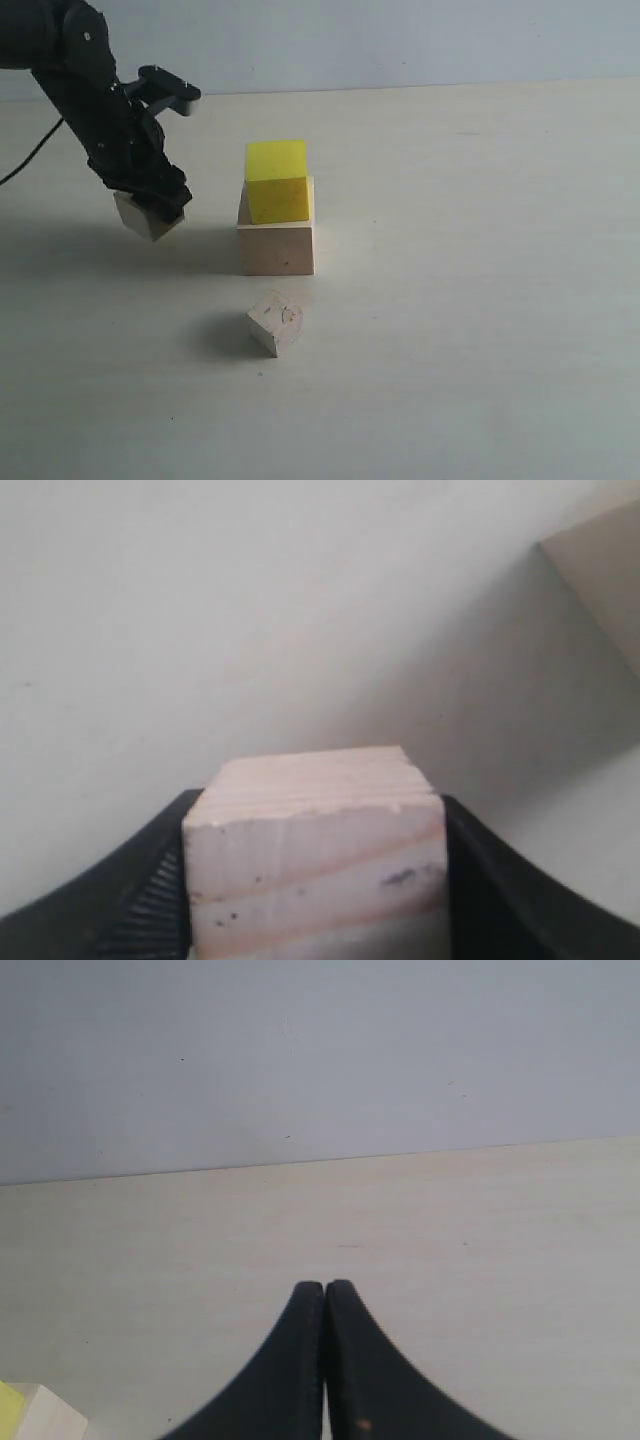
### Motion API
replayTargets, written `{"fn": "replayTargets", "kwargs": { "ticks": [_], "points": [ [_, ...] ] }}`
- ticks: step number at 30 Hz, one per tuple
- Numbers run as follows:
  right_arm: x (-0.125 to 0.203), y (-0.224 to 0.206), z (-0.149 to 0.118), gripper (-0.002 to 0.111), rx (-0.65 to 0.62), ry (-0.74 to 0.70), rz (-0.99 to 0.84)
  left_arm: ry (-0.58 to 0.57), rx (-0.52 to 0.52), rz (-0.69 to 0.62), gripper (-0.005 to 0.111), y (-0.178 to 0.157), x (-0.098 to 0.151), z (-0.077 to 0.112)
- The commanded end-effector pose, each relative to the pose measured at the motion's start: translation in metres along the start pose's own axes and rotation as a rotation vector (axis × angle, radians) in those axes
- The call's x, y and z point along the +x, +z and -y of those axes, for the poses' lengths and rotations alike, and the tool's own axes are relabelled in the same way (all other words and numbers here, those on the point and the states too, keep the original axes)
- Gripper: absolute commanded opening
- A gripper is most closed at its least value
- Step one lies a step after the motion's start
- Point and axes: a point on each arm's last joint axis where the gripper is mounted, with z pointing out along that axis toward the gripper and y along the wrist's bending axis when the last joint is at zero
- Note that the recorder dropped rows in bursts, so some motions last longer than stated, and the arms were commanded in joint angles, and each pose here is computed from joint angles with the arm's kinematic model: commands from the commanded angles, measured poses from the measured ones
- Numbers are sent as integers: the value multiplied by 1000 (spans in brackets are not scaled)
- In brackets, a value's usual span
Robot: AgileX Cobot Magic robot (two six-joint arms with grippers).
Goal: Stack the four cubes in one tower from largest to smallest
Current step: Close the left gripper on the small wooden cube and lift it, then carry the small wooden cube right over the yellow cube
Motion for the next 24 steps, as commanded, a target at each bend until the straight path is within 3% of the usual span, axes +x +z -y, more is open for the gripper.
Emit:
{"fn": "replayTargets", "kwargs": {
  "ticks": [1, 11, 14, 18, 24],
  "points": [
    [1, 1, 2, 0, 8, -5, -1, 34, -49, 57, 0, -51, -9, -6],
    [1, 1, 2, 0, 8, -5, -1, 210, -138, 211, 0, -162, -29, -11],
    [1, 1, 2, 0, 8, -5, -1, 321, -92, 302, 0, -195, -39, -4],
    [1, 1, 2, 0, 8, -5, -1, 422, -45, 385, 0, -204, -46, 3],
    [1, 1, 2, 0, 7, -1, 0, 549, 4, 357, 0, -178, -61, 20]
  ]
}}
